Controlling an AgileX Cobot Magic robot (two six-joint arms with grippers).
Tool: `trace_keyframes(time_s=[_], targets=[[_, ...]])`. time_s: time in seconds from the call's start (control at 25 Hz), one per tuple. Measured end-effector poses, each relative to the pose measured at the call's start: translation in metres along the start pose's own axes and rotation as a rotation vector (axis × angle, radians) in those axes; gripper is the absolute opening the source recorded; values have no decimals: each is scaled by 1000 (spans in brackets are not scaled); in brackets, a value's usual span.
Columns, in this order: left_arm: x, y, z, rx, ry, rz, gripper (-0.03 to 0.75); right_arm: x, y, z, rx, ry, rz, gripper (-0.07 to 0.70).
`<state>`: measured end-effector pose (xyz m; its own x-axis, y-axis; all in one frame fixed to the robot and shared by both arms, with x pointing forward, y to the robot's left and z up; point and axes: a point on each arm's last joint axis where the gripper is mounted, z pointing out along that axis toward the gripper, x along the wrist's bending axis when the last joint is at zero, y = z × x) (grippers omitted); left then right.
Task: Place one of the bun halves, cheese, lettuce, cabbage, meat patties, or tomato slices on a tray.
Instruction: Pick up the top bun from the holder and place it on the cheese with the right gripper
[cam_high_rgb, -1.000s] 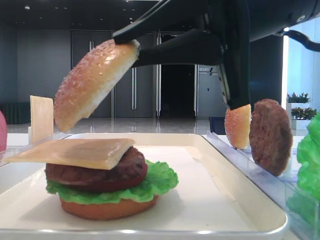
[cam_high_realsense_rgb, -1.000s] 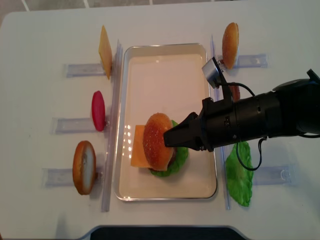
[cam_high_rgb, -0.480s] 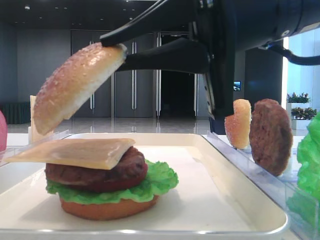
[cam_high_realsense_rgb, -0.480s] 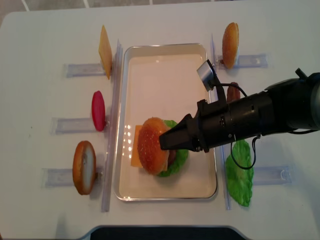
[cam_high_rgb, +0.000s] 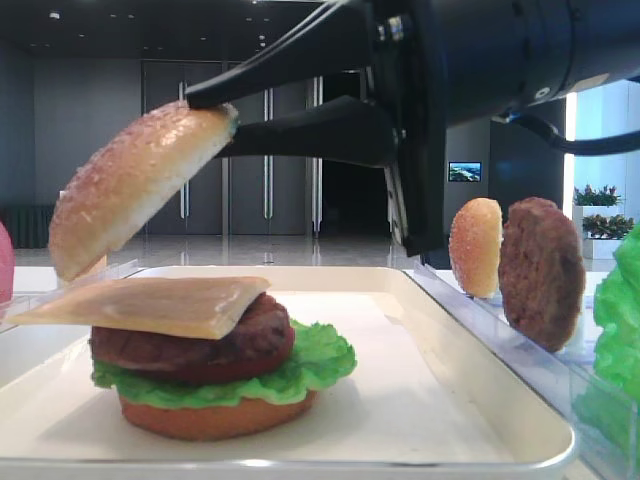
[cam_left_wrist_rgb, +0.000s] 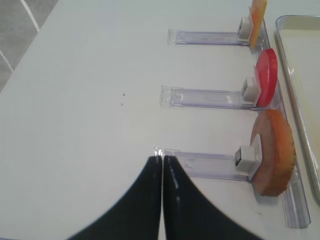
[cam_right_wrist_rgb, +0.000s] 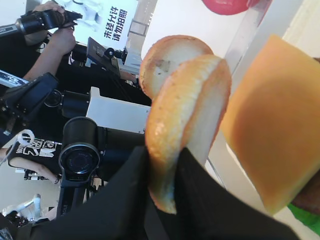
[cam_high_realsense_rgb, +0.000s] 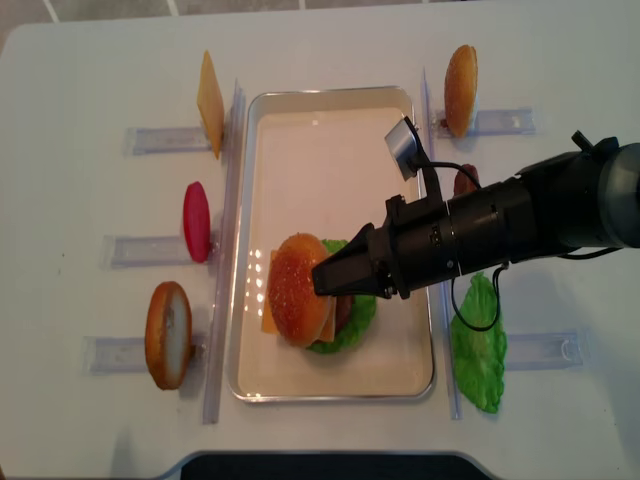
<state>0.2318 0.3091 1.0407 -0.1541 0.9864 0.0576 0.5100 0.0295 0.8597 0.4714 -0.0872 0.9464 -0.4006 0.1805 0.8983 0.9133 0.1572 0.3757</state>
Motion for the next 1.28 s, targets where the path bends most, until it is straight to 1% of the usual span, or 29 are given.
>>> trace_keyframes(time_s=[0.16,0.32,0.68,1.2,1.28], targets=[[0,0,0,0,0,0,-2,-5,-1,1,2,-6,12,145],[0,0,0,0,0,0,-2,-8,1,-2,-7,-12,8,145],[0,0,0,0,0,0,-2,-9,2,-3,-14,-15,7,145],[0,0,0,0,0,0,-2,-12,2,-4,-18,-46,6,145],[0,0,0,0,0,0,-2,-12,2,-4,-19,-48,6,157]])
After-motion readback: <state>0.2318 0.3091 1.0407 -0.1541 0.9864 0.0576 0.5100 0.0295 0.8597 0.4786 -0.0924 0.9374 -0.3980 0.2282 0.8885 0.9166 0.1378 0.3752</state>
